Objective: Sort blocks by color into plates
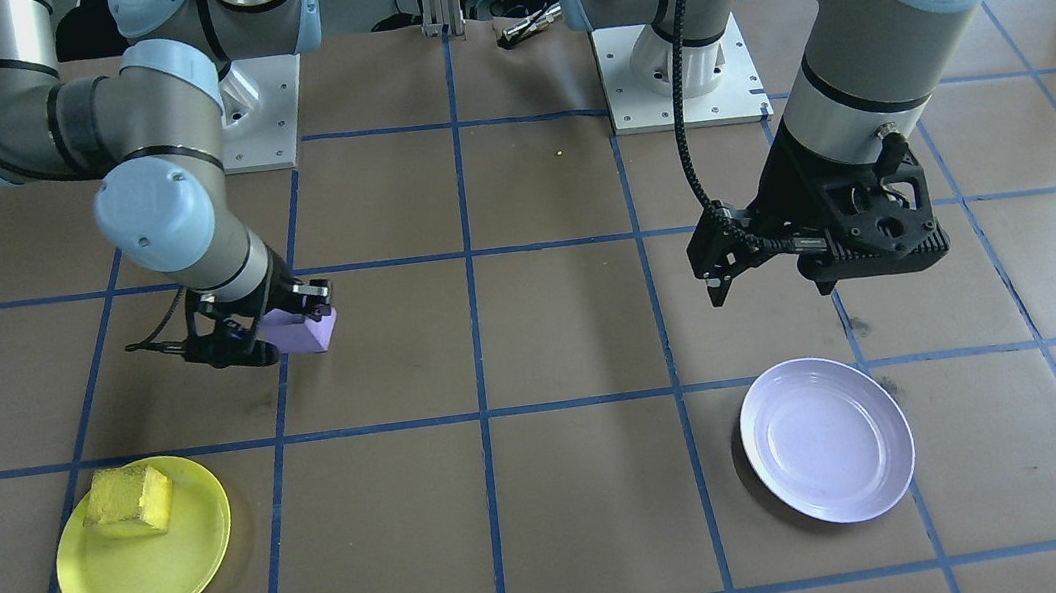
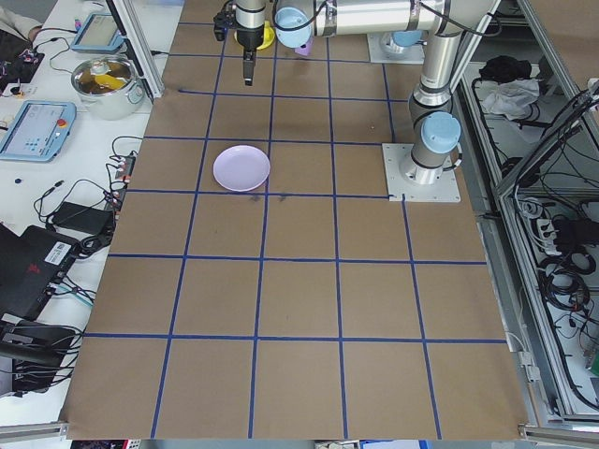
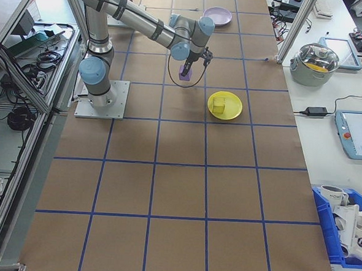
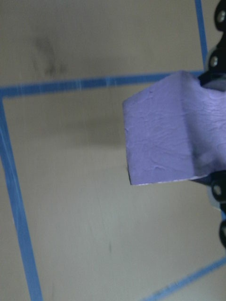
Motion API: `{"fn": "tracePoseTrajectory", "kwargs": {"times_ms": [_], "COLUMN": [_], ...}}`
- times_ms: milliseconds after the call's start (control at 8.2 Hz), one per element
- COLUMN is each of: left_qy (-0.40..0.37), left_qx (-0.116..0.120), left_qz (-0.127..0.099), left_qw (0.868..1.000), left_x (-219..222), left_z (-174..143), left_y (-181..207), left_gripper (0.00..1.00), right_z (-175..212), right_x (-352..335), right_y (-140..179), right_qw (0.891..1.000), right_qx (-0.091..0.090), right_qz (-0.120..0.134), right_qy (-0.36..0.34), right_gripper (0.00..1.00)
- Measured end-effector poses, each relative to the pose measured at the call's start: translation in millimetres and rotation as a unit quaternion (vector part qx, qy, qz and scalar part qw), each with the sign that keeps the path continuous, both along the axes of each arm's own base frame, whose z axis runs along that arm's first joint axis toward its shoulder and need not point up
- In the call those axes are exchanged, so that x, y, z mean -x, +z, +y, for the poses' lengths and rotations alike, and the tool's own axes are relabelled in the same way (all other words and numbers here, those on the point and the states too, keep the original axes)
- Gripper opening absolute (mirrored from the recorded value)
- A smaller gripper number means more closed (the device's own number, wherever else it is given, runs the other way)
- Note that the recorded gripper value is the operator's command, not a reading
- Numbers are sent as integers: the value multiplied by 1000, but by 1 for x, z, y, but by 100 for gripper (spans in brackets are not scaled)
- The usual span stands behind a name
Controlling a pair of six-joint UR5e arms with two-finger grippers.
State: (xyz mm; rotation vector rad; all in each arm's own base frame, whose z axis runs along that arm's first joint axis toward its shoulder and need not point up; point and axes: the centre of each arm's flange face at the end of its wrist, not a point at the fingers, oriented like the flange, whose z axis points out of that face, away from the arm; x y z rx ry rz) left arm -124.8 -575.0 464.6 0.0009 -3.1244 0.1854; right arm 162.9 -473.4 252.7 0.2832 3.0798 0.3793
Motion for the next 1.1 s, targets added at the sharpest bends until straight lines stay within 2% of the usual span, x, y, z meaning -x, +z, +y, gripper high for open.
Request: {"fn": "tracePoseTrajectory", "kwargs": {"times_ms": [244, 488, 610, 732, 854, 976, 1098], "left_qy": [0, -1, -1, -1, -2, -2, -2], "left_qx": [-1, -2, -2, -3, -4, -5, -6], "left_qz": [0, 0, 0, 0, 1, 1, 1], "left_qw": [1000, 1000, 1000, 1000, 1000, 1000, 1000], "left_x": [0, 0, 0, 0, 0, 0, 0], "left_z": [1, 1, 1, 1, 1, 1, 1], "left_y": [-1, -2, -2, -3, -5, -5, -6], "left_gripper": [100, 100, 100, 100, 100, 100, 100], "right_z": [13, 22, 20, 15, 14, 15, 16], "right_x": [-111, -191, -224, -256, -282, -296, -302], "right_y": [24, 34, 30, 19, 6, -3, -8], "right_qw": [998, 998, 998, 998, 998, 998, 998], "right_qx": [21, 32, 34, 35, 37, 37, 37], "right_qz": [-40, -49, -47, -43, -36, -31, -27], "right_qy": [49, 38, 29, 22, 23, 27, 30], "right_gripper": [0, 2, 17, 20, 34, 99, 100]}}
